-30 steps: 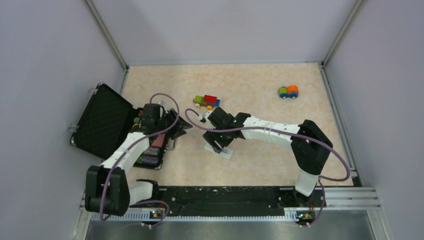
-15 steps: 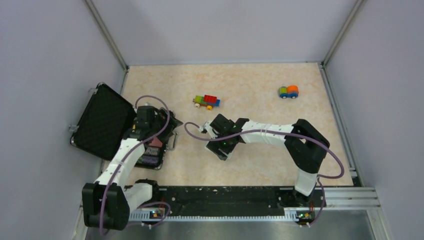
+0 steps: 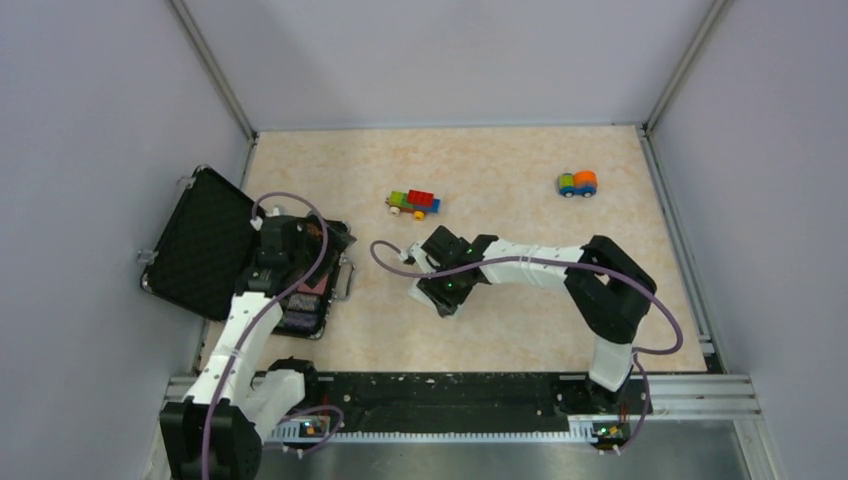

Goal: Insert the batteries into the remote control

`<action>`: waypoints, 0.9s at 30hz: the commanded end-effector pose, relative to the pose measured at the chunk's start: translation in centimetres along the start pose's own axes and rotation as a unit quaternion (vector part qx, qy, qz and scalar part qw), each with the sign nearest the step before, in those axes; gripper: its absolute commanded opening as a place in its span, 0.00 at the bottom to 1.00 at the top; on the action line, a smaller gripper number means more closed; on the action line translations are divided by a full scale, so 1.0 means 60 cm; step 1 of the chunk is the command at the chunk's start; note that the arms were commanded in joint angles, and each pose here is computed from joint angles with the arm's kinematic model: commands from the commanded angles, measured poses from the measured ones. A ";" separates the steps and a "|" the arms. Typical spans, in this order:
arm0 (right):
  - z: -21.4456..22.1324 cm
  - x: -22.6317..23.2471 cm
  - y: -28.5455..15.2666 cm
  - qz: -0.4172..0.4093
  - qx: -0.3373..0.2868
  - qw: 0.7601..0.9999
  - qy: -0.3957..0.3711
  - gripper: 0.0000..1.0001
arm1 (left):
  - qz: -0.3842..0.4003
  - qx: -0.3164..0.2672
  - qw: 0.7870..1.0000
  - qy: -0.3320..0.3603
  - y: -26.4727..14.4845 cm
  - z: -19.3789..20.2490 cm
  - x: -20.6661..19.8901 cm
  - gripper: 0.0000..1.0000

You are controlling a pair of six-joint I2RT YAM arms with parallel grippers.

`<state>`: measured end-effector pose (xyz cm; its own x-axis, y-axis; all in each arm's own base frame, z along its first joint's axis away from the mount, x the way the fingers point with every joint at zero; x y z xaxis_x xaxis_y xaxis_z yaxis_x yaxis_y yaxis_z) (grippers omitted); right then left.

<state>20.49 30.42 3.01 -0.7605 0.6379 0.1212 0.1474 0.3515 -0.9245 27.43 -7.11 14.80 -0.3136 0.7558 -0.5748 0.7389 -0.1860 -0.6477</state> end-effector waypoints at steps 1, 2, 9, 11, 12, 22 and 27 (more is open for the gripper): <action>-0.079 0.016 -0.057 -0.065 -0.095 0.992 0.061 0.18 | 0.028 -0.047 0.998 0.018 -0.023 -0.035 -0.024 0.99; -0.096 0.015 -0.074 -0.078 -0.114 0.988 0.071 0.18 | 0.037 -0.053 0.998 0.021 -0.027 -0.038 -0.030 0.99; -0.207 0.006 -0.199 -0.185 -0.227 0.947 0.132 0.17 | 0.208 -0.093 0.971 0.080 -0.069 -0.059 -0.131 0.99; -0.236 0.017 -0.240 -0.243 -0.253 0.923 0.157 0.17 | 0.302 -0.098 0.941 0.112 -0.097 -0.057 -0.182 0.99; -0.251 0.021 -0.263 -0.270 -0.268 0.909 0.168 0.17 | 0.338 -0.101 0.927 0.126 -0.110 -0.059 -0.204 0.99; -0.320 0.092 -0.436 -0.492 -0.314 0.796 0.163 0.18 | 0.474 -0.095 0.850 0.209 -0.165 -0.056 -0.317 0.99; -0.316 0.109 -0.468 -0.534 -0.301 0.775 0.155 0.19 | 0.508 -0.108 0.826 0.220 -0.181 -0.055 -0.352 0.99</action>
<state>25.47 38.13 30.44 -0.4307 0.0653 0.9001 -0.0030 0.9973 -0.0737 28.58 -17.99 31.07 0.6090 0.4972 -0.6181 0.6551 -0.7546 0.0384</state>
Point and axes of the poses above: each gripper's point midway between its finger pads, its own y axis out along the fingers, its own x axis along the line the jaws close on, z = x × y, the point moved 1 cm from there along -y, back along the fingers, and after that the axes turned 10 degrees about y, right-handed, at the moved point
